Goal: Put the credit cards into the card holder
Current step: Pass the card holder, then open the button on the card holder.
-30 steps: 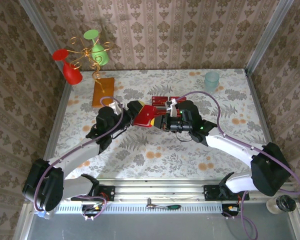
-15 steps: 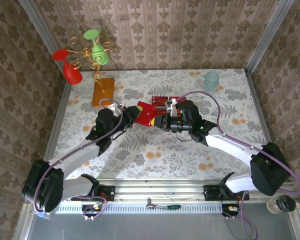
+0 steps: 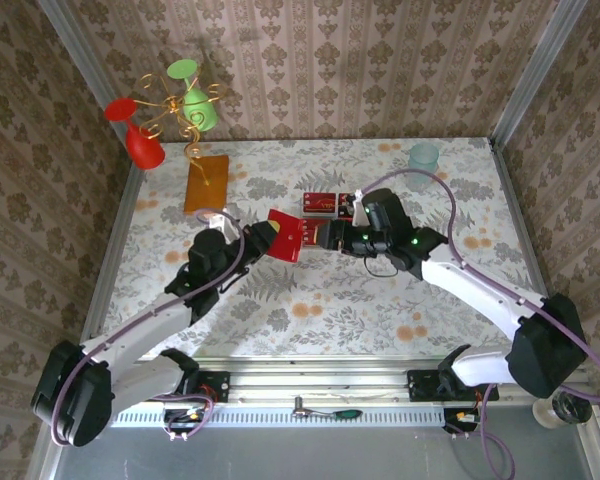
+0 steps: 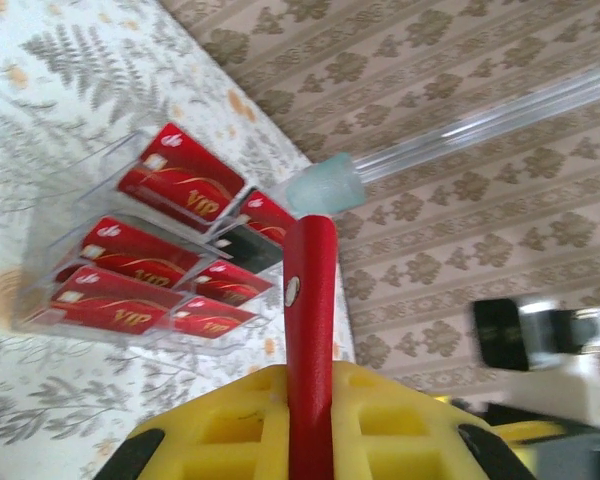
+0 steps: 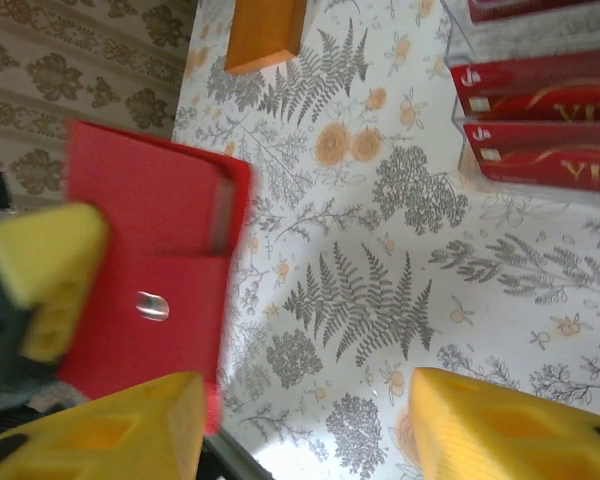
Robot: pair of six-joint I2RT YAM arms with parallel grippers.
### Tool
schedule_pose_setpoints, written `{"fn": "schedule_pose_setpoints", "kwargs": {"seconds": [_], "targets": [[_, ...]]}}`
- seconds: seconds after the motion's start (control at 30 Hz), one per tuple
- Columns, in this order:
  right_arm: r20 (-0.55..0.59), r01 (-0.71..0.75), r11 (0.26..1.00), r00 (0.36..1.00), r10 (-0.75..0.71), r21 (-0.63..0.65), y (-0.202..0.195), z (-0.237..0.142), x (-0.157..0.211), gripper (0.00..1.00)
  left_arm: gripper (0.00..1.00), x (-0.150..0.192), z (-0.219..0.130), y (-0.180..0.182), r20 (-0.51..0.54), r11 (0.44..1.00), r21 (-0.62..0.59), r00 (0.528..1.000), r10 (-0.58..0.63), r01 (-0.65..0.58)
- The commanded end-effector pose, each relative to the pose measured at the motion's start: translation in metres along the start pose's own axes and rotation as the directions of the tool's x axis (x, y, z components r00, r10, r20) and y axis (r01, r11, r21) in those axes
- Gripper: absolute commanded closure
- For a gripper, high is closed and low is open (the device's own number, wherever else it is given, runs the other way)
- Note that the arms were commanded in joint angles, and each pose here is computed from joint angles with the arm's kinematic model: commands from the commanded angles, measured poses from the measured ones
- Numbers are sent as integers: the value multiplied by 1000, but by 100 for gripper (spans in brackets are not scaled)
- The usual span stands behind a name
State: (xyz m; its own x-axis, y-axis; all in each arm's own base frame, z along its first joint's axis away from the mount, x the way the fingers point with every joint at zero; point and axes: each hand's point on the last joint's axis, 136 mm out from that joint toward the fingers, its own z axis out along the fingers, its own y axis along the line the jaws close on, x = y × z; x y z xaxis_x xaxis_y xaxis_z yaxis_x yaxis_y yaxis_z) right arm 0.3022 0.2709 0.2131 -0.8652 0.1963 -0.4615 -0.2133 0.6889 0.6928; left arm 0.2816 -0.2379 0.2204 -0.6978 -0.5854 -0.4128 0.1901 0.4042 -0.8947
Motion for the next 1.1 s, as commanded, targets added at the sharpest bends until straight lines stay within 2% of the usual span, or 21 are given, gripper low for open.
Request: {"fn": "schedule_pose_setpoints", "kwargs": {"seconds": [0.0,0.13,0.4,0.87,1.07], "targets": [[-10,110,990,994,-109,90,8,3,-4,37,100,-4,2,5,81,1000,-6,997,7,-6],[-39,172,976,985,-168,136,17,24,-3,32,100,-2,4,-2,116,1000,-7,993,-7,8],[-59,225,956,974,-218,190,18,44,6,31,100,-7,3,-7,171,998,-1,984,-60,61],[-23,214,967,977,-213,141,26,63,3,34,100,-2,8,-13,158,998,13,986,-63,61],[-35,214,948,977,-211,235,3,71,8,36,100,-2,8,-17,156,998,22,986,-61,58]]}}
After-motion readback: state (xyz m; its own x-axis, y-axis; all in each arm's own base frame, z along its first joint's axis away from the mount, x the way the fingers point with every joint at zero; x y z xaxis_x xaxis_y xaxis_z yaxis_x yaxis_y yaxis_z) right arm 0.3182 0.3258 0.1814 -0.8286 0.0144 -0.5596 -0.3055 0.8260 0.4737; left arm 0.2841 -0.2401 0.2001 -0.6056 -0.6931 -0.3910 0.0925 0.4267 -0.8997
